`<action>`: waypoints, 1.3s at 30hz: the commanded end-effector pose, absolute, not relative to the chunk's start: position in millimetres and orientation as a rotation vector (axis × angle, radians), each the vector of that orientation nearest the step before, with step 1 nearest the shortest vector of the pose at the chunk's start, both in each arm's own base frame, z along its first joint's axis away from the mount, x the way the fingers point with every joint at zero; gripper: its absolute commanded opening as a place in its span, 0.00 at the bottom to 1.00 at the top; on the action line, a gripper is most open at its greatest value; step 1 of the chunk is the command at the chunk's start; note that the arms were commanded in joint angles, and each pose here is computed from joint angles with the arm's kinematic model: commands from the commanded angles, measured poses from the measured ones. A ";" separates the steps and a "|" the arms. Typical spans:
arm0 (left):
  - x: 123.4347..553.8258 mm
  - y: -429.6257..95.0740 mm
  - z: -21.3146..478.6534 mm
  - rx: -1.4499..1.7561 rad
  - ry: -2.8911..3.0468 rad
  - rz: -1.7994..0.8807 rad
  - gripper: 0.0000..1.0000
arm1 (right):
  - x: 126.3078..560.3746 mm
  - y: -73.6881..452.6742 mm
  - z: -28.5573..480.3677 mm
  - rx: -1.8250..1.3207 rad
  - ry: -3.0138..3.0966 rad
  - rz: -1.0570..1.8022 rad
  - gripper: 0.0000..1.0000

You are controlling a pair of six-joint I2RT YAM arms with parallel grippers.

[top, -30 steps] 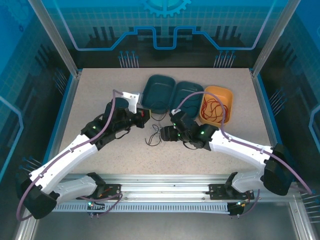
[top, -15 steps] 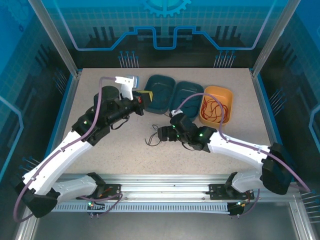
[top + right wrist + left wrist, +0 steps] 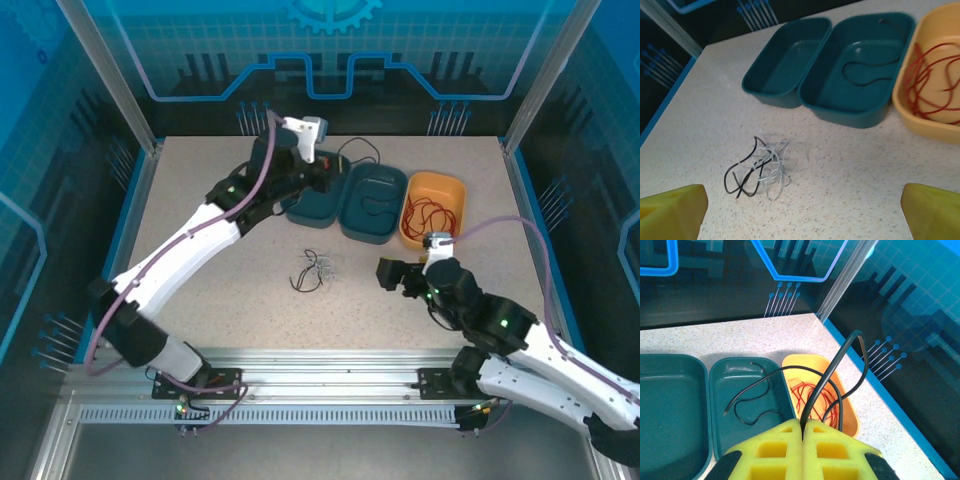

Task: Untangle the cables

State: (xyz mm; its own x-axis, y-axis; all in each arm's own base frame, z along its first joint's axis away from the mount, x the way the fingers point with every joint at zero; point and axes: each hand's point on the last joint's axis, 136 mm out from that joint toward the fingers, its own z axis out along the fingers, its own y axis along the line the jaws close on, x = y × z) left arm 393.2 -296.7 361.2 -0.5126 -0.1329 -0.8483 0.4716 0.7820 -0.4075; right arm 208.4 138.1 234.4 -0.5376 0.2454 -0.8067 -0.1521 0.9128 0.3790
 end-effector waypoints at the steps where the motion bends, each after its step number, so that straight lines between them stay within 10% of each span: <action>1: 409.8 -314.4 354.7 0.303 2.002 -0.739 0.00 | 206.6 103.2 231.1 0.144 2.100 0.326 1.00; 21: 488.0 -363.6 193.2 0.304 2.370 -0.586 0.00 | 213.9 41.5 275.6 0.280 2.097 -0.009 1.00; 39: 495.2 -354.5 143.2 0.286 2.479 -0.480 0.11 | 221.2 61.1 258.2 0.203 2.264 0.044 1.00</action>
